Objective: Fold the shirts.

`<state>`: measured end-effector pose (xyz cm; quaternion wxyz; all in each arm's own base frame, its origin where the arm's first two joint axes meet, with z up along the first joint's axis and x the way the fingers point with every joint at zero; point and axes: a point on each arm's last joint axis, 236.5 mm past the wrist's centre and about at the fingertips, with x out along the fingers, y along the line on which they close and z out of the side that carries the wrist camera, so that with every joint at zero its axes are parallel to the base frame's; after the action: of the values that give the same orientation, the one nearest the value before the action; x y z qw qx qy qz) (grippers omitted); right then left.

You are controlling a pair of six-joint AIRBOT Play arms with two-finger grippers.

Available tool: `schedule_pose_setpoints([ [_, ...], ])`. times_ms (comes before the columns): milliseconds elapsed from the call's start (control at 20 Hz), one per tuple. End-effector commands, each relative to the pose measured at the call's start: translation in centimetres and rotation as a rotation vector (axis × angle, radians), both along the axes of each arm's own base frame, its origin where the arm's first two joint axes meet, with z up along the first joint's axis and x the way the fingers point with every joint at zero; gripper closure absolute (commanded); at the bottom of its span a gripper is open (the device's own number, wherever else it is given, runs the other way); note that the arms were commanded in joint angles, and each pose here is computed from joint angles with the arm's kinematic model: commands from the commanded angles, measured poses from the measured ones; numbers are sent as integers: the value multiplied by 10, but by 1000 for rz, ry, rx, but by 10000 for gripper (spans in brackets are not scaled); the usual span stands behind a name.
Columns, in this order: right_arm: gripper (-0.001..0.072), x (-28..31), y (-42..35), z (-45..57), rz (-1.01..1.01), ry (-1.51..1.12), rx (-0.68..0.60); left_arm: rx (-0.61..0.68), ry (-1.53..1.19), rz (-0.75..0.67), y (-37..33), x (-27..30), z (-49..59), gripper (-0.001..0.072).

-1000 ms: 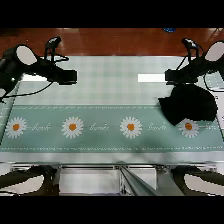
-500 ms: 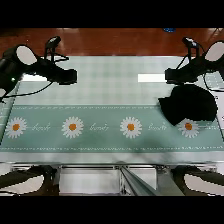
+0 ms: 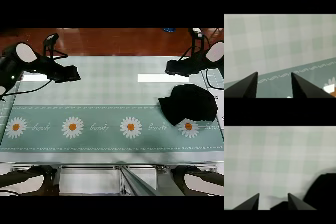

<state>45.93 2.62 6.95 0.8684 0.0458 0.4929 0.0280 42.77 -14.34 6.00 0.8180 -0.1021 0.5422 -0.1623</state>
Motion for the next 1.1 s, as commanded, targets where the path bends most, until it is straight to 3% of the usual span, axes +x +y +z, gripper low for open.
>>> schedule_pose_setpoints([
  [0,295,-40,-87,10,-91,112,-291,29,17,-7,21,-13,29,199],
  [100,295,-69,-127,34,-186,110,-327,35,-11,-6,34,-28,50,199],
  [250,295,-106,-166,55,-366,-30,-245,26,-30,-5,36,-71,53,199],
  [500,295,-172,-157,-43,-439,136,-106,-85,-50,-33,4,-159,4,199],
  [700,296,-151,-139,-89,-451,126,19,-123,-11,-38,-5,-189,-25,198],
  [1050,295,-97,-139,-145,-418,214,115,-127,-27,-6,-5,-173,-32,199],
])
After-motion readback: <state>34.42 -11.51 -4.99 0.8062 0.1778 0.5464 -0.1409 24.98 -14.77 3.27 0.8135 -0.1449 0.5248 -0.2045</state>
